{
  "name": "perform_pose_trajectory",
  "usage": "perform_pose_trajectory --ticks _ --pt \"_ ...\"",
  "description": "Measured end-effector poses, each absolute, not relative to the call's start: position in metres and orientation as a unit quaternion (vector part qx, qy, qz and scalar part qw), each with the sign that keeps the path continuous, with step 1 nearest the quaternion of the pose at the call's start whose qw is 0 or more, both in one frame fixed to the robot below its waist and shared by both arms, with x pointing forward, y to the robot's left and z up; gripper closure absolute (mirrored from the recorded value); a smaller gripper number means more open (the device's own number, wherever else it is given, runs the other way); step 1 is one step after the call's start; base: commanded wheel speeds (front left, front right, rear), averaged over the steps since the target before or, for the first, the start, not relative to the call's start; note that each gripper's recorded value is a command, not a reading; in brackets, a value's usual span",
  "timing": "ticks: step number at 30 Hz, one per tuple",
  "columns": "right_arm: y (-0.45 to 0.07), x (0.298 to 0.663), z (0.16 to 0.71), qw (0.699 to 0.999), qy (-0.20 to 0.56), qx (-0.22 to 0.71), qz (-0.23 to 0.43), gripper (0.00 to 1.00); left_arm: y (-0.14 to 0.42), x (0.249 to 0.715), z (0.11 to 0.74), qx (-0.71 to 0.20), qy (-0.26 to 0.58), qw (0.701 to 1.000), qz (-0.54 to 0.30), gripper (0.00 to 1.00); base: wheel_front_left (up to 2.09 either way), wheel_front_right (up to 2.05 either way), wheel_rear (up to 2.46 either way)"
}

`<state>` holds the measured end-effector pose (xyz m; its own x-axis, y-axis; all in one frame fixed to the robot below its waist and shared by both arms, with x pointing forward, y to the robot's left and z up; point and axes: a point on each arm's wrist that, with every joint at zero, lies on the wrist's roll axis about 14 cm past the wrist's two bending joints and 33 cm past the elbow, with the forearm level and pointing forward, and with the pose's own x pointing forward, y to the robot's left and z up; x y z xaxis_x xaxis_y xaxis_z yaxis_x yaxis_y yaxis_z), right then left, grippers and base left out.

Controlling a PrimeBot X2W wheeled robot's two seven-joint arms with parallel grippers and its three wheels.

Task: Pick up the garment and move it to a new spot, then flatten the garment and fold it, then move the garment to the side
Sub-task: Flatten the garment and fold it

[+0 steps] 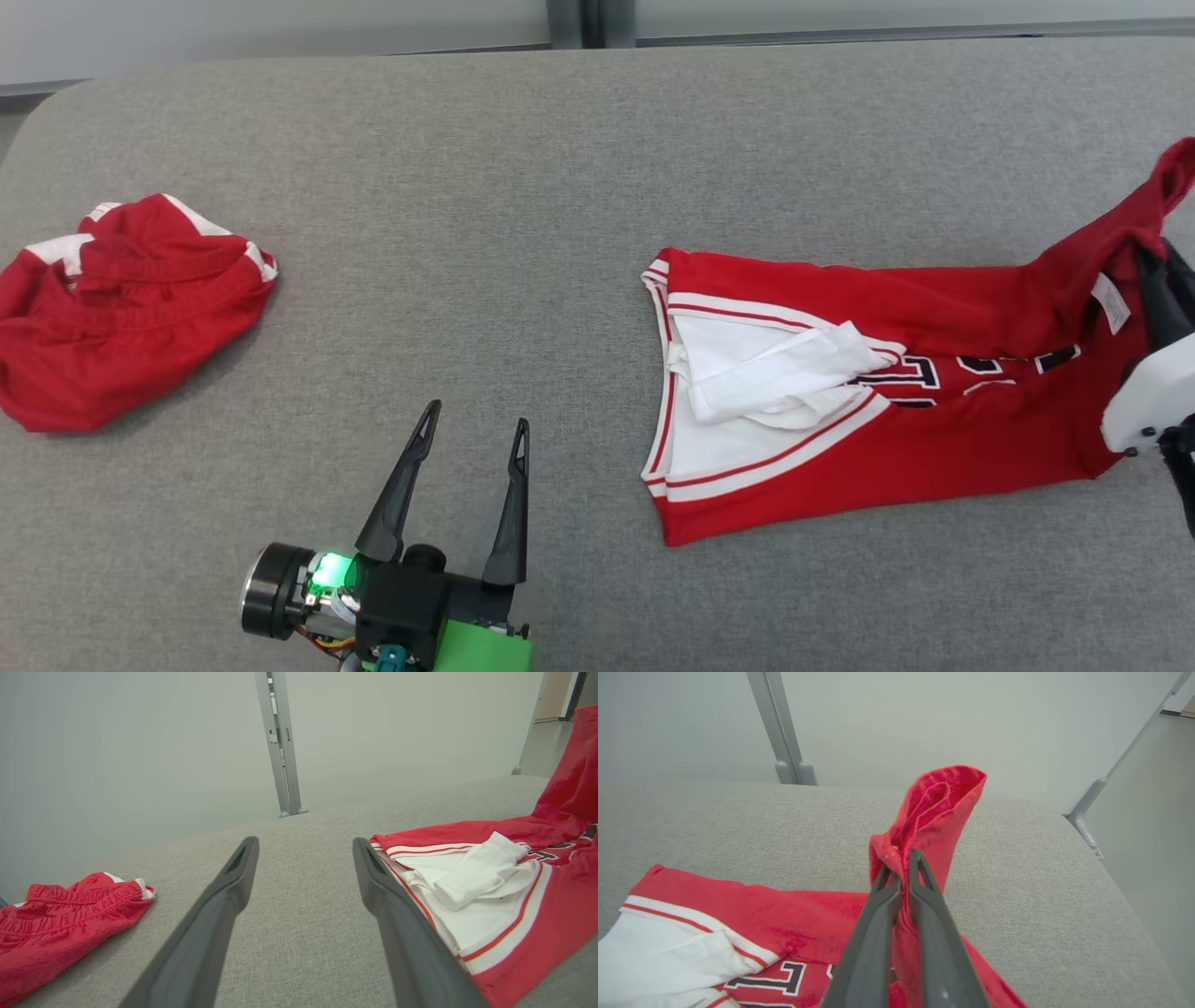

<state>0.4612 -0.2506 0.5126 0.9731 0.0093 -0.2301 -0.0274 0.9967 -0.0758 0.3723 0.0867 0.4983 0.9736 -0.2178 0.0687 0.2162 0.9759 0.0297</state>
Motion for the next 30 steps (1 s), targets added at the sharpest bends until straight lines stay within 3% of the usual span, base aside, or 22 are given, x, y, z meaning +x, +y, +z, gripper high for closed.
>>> perform_pose_trajectory --ticks 16,25,27,29,30 --pt "-0.072 0.458 0.506 0.969 0.126 0.027 0.213 1.0 0.129 0.347 0.509 0.014 -0.041 0.999 -0.028 0.0 0.0 0.0 0.0" --pt "-0.017 0.441 0.487 0.945 0.16 0.034 0.282 1.0 0.138 0.337 0.511 0.013 -0.042 0.999 -0.009 0.0 0.0 0.0 0.0" --pt "-0.012 0.438 0.48 0.942 0.171 0.035 0.288 0.81 0.139 0.335 0.51 0.012 -0.04 0.999 -0.008 0.0 0.0 0.0 0.0" --pt "-0.008 0.436 0.474 0.939 0.182 0.035 0.291 0.38 0.14 0.335 0.51 0.012 -0.04 0.999 -0.007 0.0 0.0 0.0 0.0" --pt "-0.008 0.436 0.473 0.939 0.182 0.037 0.291 0.0 0.14 0.335 0.51 0.011 -0.039 0.999 -0.007 0.0 0.0 0.0 0.0"
